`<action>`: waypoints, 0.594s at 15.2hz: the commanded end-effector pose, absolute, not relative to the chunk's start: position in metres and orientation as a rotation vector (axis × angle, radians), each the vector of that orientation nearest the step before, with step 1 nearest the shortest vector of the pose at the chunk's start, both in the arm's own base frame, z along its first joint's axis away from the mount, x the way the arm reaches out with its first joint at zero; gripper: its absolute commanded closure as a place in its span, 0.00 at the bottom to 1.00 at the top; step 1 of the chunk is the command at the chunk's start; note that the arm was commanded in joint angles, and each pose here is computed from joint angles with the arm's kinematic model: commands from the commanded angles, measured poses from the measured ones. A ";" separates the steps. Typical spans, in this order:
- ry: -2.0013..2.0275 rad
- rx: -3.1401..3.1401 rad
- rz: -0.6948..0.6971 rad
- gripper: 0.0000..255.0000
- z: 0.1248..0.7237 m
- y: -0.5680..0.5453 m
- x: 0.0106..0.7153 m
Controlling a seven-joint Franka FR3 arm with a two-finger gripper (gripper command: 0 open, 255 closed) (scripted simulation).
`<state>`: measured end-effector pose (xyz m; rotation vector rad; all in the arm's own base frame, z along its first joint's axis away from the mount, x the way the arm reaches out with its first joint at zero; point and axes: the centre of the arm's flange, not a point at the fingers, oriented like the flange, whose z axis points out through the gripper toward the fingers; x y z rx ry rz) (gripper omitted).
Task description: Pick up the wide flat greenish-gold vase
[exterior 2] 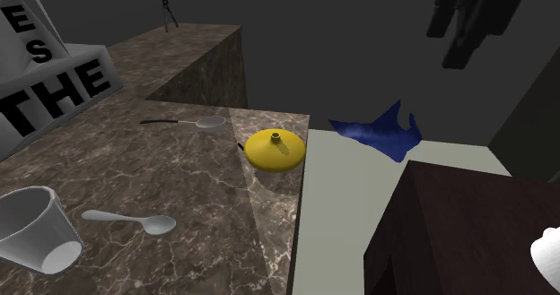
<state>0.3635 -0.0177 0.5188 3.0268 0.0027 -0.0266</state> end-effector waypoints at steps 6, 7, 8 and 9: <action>-0.036 3.059 0.030 0.00 0.462 -0.046 0.426; -0.041 3.064 0.037 0.00 0.455 -0.049 0.435; -0.046 3.068 0.045 0.00 0.447 -0.053 0.445; -0.052 3.072 0.052 0.00 0.439 -0.057 0.454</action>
